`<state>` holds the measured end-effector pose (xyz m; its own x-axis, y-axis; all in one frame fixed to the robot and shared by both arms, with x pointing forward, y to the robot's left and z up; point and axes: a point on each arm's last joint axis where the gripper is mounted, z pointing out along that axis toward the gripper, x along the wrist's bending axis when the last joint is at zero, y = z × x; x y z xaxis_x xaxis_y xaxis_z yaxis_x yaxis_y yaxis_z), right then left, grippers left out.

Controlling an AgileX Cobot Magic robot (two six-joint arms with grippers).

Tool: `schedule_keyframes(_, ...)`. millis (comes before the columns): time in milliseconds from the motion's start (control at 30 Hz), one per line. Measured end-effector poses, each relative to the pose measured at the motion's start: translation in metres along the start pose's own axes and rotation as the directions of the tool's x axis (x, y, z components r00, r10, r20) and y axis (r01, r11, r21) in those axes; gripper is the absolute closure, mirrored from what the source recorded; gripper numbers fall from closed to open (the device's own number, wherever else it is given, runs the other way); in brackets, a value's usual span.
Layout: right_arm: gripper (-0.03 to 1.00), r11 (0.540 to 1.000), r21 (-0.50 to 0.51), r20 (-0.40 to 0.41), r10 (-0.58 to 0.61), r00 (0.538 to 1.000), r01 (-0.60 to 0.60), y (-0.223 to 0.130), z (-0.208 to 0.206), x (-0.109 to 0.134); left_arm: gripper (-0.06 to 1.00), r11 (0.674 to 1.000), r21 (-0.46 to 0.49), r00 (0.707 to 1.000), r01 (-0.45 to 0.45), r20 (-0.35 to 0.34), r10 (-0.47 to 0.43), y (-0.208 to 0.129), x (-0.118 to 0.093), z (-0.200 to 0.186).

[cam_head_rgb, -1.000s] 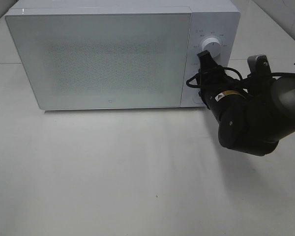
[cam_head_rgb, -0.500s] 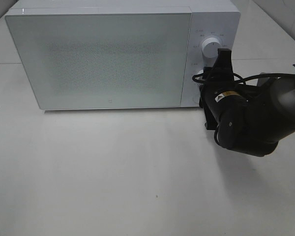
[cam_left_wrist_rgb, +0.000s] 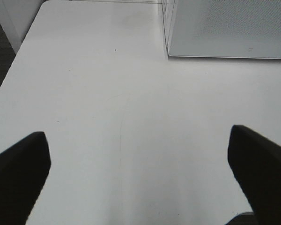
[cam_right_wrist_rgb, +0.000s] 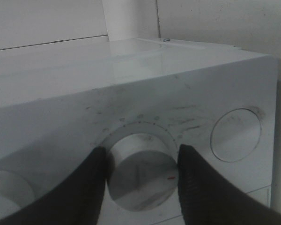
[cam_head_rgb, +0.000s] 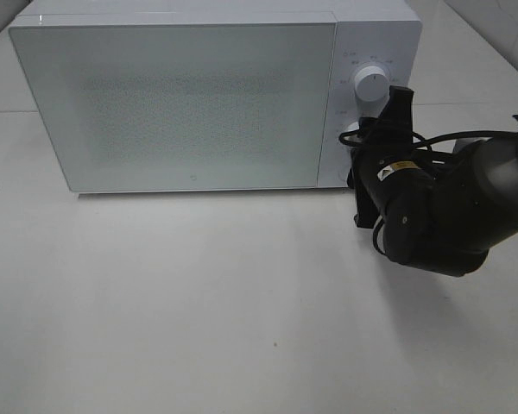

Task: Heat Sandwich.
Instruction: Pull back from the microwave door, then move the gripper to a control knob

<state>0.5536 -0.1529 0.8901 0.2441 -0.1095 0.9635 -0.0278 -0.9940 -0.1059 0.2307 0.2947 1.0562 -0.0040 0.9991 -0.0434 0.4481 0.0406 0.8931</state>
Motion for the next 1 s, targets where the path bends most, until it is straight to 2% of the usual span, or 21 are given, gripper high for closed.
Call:
schedule_keyframes(600,0.52,1.000,0.005,-0.001,-0.011,1.000,0.011,-0.0001,0.0000,0.0000,-0.03,1.000,0.000,1.000,0.000,0.000,0.000,0.0000,0.0000,0.0000)
schedule_keyframes(733,0.47,0.999,0.027,-0.012,-0.026,1.000,0.026,-0.0021,-0.0001,0.0009,-0.03,1.000,0.000,1.000,0.000,0.000,0.000,0.0000,0.0000,0.0000)
schedule_keyframes(867,0.27,0.997,0.059,-0.019,-0.044,0.999,0.045,-0.0060,-0.0008,0.0011,-0.03,1.000,0.000,1.000,0.000,0.000,0.000,0.0000,0.0000,0.0000)
schedule_keyframes(1000,0.24,0.997,0.063,-0.017,-0.046,0.999,0.047,-0.0069,-0.0015,0.0006,-0.03,1.000,0.000,1.000,0.000,0.000,0.000,0.0000,0.0000,0.0000)
